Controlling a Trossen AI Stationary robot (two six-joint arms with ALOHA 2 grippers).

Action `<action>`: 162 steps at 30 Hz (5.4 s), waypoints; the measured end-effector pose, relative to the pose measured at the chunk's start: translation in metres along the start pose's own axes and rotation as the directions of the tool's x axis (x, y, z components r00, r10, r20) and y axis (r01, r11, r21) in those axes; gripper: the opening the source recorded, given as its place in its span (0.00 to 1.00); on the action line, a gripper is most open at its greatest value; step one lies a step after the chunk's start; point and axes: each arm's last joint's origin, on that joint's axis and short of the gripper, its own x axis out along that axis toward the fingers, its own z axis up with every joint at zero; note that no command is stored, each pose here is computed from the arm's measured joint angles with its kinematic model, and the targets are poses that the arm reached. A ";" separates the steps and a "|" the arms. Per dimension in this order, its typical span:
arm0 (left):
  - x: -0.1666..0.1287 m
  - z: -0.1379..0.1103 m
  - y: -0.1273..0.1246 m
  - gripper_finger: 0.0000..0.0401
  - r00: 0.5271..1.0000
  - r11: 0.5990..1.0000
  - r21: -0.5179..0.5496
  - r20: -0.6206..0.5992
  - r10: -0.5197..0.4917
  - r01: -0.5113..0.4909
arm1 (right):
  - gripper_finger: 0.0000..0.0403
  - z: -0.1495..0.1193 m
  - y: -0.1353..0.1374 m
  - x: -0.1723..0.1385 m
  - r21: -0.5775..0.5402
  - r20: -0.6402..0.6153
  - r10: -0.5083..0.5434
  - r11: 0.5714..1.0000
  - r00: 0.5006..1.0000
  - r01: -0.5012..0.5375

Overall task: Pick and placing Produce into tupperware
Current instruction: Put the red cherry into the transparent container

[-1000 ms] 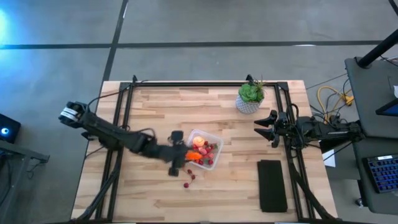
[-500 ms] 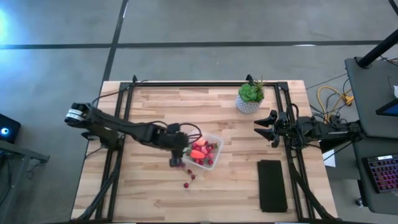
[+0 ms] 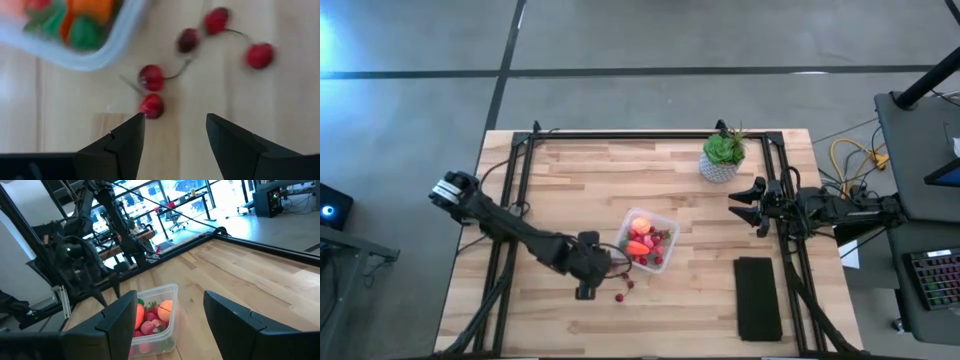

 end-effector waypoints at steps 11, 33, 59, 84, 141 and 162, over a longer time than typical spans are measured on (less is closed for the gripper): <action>0.018 -0.001 0.011 0.49 0.996 0.992 -0.093 -0.006 0.085 -0.086 | 0.55 0.000 0.000 0.000 0.000 0.000 0.000 1.000 1.000 0.000; 0.053 -0.011 0.018 0.48 0.999 0.986 -0.158 -0.013 0.044 -0.045 | 0.55 0.000 0.000 0.000 0.000 0.000 0.000 1.000 1.000 0.000; -0.038 0.019 0.037 0.25 0.954 0.970 -0.167 0.210 0.212 -0.179 | 0.55 0.000 0.000 0.000 0.000 0.000 0.000 1.000 1.000 0.000; -0.019 0.067 0.059 0.61 0.987 0.988 -0.079 0.090 0.136 -0.129 | 0.55 0.000 0.000 0.000 0.000 0.000 0.000 1.000 1.000 0.000; 0.053 0.001 0.016 0.20 1.000 0.941 -0.338 0.012 0.019 -0.014 | 0.55 -0.002 0.000 0.002 -0.006 -0.022 -0.009 1.000 1.000 0.009; -0.035 0.065 0.069 0.38 0.841 0.971 -0.239 0.531 0.104 0.030 | 0.55 -0.002 0.000 0.002 -0.006 -0.022 -0.010 1.000 1.000 0.010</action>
